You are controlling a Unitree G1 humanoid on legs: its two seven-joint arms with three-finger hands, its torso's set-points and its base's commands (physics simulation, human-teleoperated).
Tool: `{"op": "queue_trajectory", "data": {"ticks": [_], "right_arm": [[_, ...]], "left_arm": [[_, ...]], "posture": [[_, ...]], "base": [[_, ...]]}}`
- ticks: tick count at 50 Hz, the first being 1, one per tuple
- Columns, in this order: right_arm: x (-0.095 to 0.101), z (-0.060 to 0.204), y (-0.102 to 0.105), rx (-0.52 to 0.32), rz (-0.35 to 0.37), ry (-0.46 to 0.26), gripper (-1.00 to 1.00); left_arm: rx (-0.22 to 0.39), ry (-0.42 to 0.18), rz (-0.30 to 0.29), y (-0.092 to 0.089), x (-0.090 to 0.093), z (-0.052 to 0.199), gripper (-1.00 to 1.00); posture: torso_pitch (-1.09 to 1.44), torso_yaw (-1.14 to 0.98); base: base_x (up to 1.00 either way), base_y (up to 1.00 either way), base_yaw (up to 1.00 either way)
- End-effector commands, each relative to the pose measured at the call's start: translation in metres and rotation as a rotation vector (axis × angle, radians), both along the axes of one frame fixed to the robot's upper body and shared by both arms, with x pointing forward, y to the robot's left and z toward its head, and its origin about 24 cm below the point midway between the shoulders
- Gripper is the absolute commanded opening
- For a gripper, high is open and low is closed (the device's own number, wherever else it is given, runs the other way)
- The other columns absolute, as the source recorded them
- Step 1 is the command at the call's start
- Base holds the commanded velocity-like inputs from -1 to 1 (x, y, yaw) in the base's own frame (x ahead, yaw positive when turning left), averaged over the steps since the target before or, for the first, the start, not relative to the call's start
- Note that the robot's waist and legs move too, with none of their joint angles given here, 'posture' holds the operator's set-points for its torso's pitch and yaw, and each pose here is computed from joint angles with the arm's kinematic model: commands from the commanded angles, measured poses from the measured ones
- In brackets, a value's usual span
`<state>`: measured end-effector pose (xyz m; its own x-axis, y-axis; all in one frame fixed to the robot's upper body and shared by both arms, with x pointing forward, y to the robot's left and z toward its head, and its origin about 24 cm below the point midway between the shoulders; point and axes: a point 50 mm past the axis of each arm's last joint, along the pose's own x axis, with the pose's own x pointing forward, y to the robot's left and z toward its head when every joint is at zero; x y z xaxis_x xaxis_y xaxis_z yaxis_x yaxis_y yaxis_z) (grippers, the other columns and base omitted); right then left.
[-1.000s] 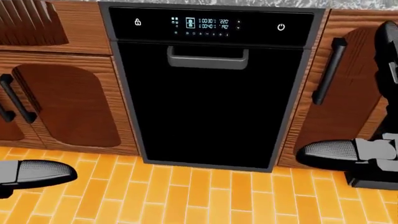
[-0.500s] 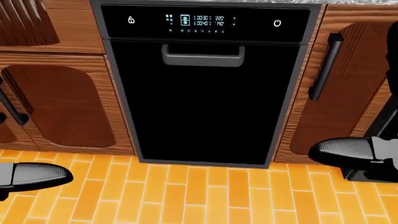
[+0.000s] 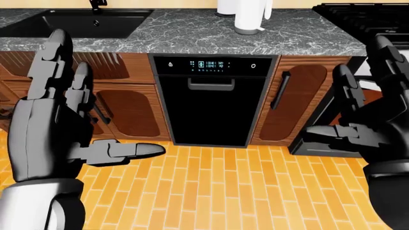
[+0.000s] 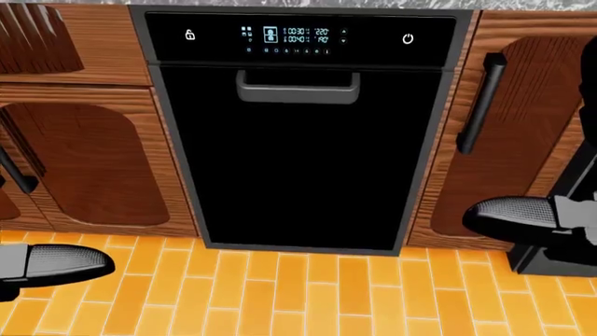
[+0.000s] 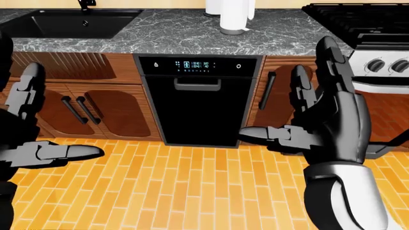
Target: Close the lid of the electric kettle.
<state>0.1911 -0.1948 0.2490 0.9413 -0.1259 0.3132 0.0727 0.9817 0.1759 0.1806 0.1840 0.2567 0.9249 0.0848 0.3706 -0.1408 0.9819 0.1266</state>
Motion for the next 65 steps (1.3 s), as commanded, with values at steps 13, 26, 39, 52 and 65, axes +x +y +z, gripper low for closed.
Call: {"op": "queue_trajectory", "data": {"ticks": [13,26,39,52,65], "right_arm": [[-0.0047,0.008,-0.0008,-0.002,-0.007,-0.064,1.0],[-0.0053,0.0075,-0.0012,-0.001,-0.011,-0.064,1.0],[-0.0055,0.0071,-0.0003,-0.009,-0.014,-0.067,1.0],[-0.0054,0.0074,0.0,-0.008,-0.013,-0.069,1.0],[-0.0054,0.0064,-0.0002,-0.008,-0.013,-0.068,1.0]], "left_arm": [[0.006,-0.067,0.014,0.0019,-0.004,0.0098,1.0],[0.005,-0.07,0.015,0.0028,-0.0042,0.0092,1.0],[0.007,-0.066,0.013,0.0019,-0.0037,0.0079,1.0],[0.008,-0.065,0.013,0.002,-0.0036,0.0088,1.0],[0.007,-0.065,0.014,0.002,-0.0036,0.0074,1.0]], "posture": [[0.0,0.0],[0.0,0.0],[0.0,0.0],[0.0,0.0],[0.0,0.0]], "base": [[0.0,0.0,0.0],[0.0,0.0,0.0],[0.01,0.0,0.0],[0.08,-0.04,0.0],[0.12,-0.06,0.0]]}}
